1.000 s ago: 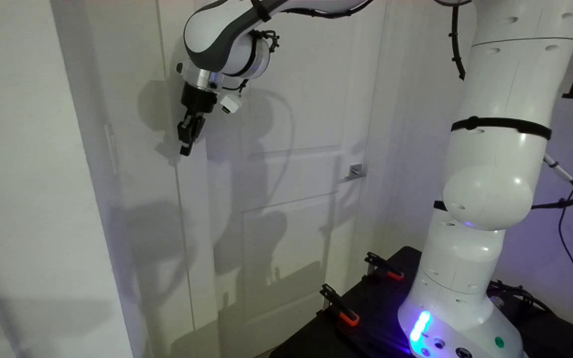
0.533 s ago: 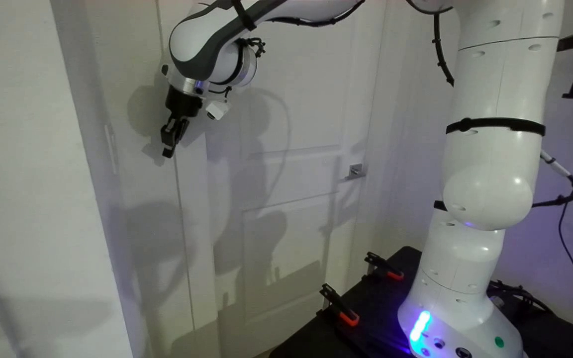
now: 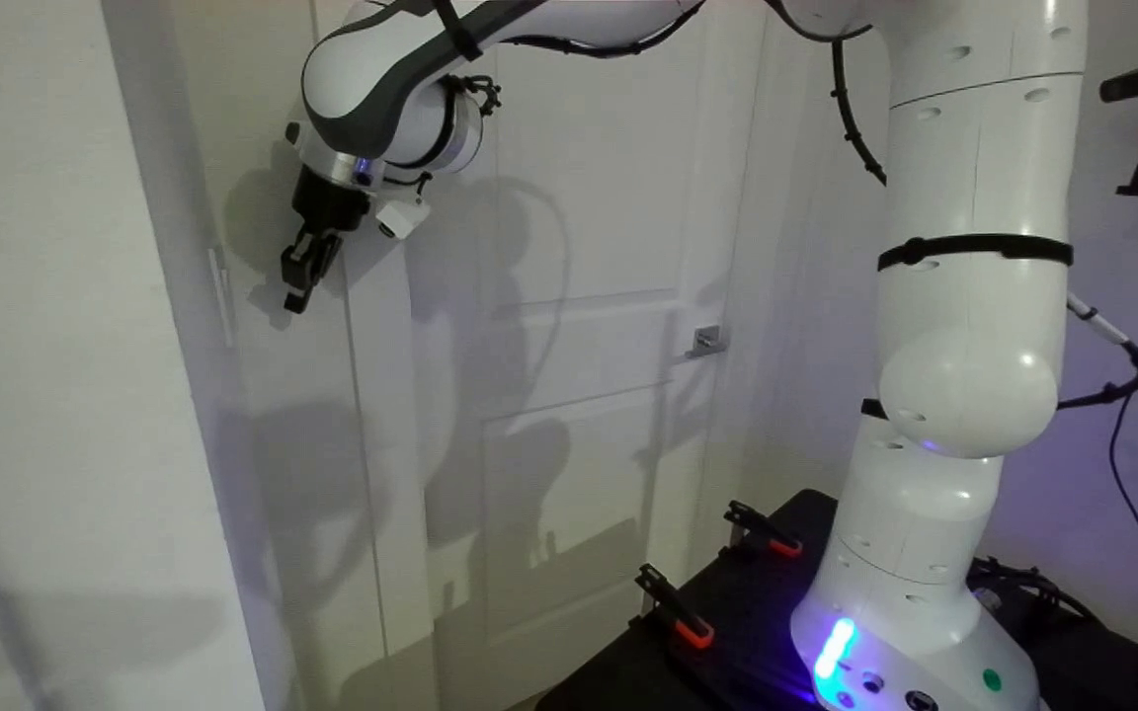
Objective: Flip the switch on the wall
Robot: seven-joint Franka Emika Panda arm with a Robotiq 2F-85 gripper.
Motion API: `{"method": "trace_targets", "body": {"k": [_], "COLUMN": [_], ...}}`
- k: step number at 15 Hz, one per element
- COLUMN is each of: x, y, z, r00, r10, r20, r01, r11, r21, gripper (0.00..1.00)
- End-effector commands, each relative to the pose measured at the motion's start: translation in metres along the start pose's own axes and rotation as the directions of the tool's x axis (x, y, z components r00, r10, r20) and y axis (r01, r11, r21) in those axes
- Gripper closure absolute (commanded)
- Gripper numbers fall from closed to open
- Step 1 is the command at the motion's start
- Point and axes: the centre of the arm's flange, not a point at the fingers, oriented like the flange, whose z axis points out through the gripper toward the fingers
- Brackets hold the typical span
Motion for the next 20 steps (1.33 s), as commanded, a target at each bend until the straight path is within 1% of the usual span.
{"method": "trace_targets", "body": {"k": [1,3,7,11,17,20], "x": [0.032,0.043,0.051,0.061,0.068,0.074], "y": [0.018,0.018,0.012,0.012,0.016,0.017], "z": [0.004,0.005,0.005,0.002,-0.004,-0.004], "r00": [1.0,0.999,1.0,1.0,0.999,0.999], "r10": [-0.009,-0.03,-0.012,0.004,0.05,0.054], "r20": [-0.021,-0.016,0.017,0.005,-0.005,-0.004], "r01": [0.008,0.029,0.013,-0.004,-0.05,-0.054], "r11": [0.999,0.998,0.998,0.999,0.999,0.998], "r21": [-0.032,-0.062,-0.067,-0.049,-0.021,-0.014], "gripper": [1.0,1.0,1.0,1.0,1.0,1.0]}}
